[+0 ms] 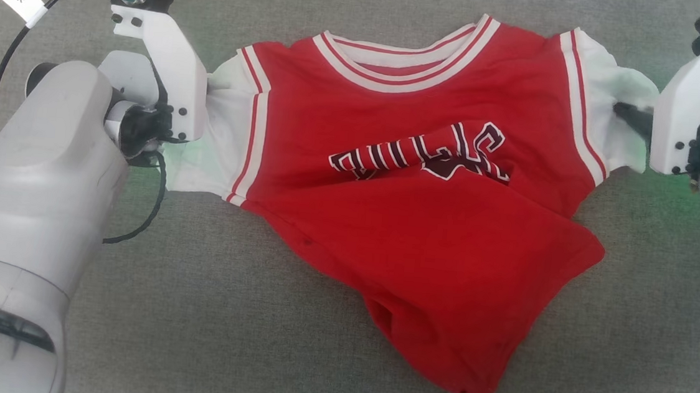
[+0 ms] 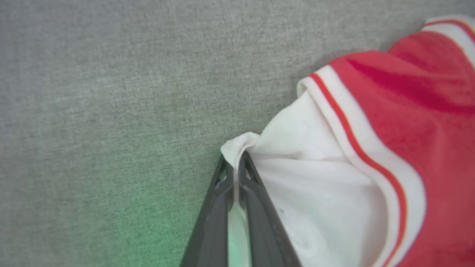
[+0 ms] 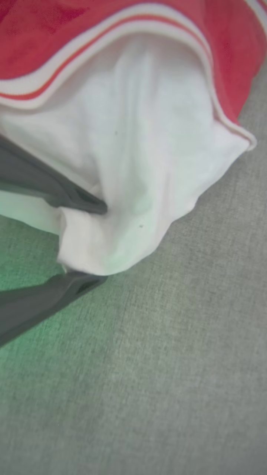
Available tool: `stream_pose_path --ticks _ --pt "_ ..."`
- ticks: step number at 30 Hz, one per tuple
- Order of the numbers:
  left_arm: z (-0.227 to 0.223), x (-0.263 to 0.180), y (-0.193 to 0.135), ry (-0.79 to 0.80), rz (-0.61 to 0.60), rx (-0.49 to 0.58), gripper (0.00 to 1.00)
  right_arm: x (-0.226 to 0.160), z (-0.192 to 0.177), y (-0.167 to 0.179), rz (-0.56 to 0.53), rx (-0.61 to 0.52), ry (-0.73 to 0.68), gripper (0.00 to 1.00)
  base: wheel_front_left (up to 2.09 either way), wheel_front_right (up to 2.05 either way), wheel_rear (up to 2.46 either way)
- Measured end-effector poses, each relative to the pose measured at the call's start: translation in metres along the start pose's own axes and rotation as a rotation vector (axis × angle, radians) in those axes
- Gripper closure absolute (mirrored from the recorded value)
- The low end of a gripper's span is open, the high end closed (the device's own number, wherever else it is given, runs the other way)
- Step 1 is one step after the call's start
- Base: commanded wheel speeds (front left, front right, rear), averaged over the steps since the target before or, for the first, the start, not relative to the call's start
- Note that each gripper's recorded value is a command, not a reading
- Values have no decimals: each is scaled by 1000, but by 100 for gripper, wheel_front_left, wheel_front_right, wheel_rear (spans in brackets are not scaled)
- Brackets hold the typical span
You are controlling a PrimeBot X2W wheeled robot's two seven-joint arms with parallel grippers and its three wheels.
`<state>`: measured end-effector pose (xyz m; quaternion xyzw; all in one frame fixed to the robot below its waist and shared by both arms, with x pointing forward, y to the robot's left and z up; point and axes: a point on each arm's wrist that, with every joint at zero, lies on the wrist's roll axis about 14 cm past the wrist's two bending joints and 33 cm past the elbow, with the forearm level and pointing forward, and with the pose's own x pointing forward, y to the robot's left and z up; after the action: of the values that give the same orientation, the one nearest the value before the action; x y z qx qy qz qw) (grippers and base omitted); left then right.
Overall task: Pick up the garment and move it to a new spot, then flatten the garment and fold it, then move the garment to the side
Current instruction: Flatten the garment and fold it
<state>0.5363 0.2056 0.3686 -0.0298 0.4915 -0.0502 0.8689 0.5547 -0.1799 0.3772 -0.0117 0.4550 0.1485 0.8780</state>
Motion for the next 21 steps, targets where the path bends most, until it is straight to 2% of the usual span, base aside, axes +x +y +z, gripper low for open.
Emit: stream_pose_path --ticks 4,9,15,21 --pt "3 -2 0 -17 -2 -3 100 0 5 4 11 7 -19 100 0 0 0" --pt "12 -17 0 -56 0 -1 100 -20 23 -1 -1 -6 -108 100 0 0 0" --pt "55 -60 2 -194 22 58 100 -71 65 -3 -18 -56 -287 100 0 0 0" --pt "109 -125 -13 -396 8 120 100 -142 111 3 -44 -126 -505 100 0 0 0"
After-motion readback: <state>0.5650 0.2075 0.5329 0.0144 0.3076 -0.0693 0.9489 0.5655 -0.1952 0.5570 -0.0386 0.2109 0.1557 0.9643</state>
